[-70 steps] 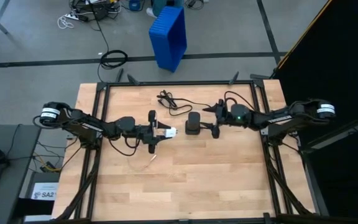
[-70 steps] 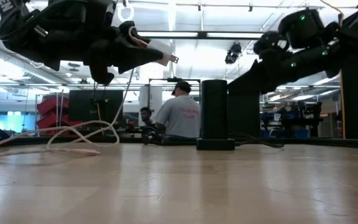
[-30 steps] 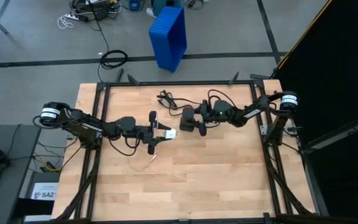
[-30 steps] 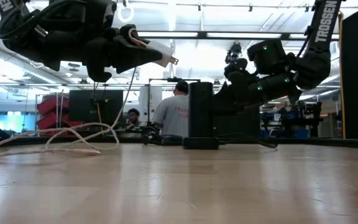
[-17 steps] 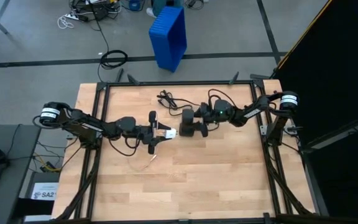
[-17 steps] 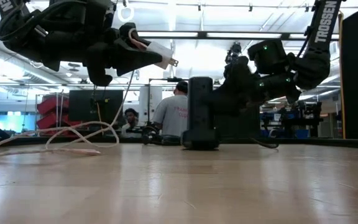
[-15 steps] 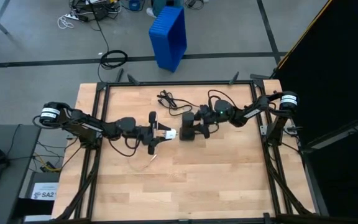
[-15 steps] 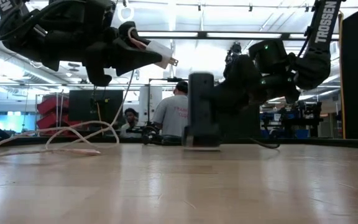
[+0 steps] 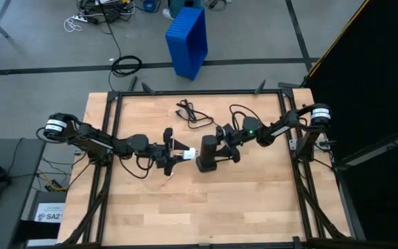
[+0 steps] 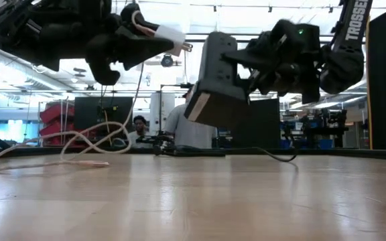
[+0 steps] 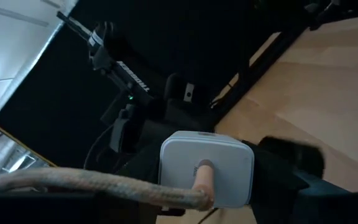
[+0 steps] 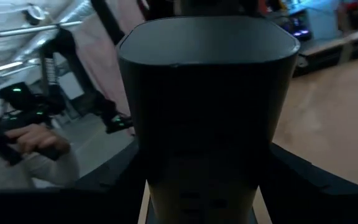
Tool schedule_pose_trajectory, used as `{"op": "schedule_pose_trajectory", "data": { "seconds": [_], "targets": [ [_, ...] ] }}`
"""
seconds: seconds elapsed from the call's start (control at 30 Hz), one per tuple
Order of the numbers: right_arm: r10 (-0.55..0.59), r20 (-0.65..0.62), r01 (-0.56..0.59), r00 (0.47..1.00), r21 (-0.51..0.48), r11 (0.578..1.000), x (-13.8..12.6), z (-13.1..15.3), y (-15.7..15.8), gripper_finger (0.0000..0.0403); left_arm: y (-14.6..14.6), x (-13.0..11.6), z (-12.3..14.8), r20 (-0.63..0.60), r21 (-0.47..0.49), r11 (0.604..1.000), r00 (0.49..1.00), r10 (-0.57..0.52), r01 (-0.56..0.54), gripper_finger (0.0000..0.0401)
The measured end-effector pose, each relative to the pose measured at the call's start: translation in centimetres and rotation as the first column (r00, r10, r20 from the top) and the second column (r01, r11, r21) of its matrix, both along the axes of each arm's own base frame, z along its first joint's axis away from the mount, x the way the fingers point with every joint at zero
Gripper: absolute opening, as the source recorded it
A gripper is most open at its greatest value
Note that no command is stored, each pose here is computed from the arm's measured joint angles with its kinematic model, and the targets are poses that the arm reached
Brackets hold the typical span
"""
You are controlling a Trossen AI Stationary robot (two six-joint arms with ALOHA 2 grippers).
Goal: Insert USB
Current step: Insert the white charger adapter into the black outlet
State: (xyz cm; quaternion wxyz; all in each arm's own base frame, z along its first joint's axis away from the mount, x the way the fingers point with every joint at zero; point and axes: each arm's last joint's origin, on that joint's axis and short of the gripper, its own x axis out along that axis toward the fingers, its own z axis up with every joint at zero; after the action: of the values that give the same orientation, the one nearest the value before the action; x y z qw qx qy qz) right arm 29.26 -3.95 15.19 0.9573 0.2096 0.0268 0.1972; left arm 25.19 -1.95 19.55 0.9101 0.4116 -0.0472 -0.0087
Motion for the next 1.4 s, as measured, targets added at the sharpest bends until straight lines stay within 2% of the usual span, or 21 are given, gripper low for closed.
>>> {"op": "schedule_pose_trajectory", "data": {
  "seconds": [0.43, 0.73, 1.4],
  "targets": [
    [0.01, -0.002, -0.01, 1.0, 0.009, 1.0, 0.4, 0.0, 2.9, 0.0221, -0.3, 0.3, 0.7, 0.036, 0.0, 0.999, 0.999, -0.032, 0.032, 0.0167],
    [-0.007, 0.009, 0.007, 1.0, 0.024, 1.0, 0.4, 0.2, 3.0, 0.0221, -0.7, 0.4, 0.9, 0.041, 0.007, 0.997, 0.996, -0.073, 0.073, 0.0167],
    [-0.004, 0.025, 0.004, 1.0, 0.0, 1.0, 0.4, 0.2, 3.1, 0.0221, -0.7, 0.4, 0.9, 0.044, 0.009, 0.997, 0.996, -0.075, 0.075, 0.0167]
  ]
}}
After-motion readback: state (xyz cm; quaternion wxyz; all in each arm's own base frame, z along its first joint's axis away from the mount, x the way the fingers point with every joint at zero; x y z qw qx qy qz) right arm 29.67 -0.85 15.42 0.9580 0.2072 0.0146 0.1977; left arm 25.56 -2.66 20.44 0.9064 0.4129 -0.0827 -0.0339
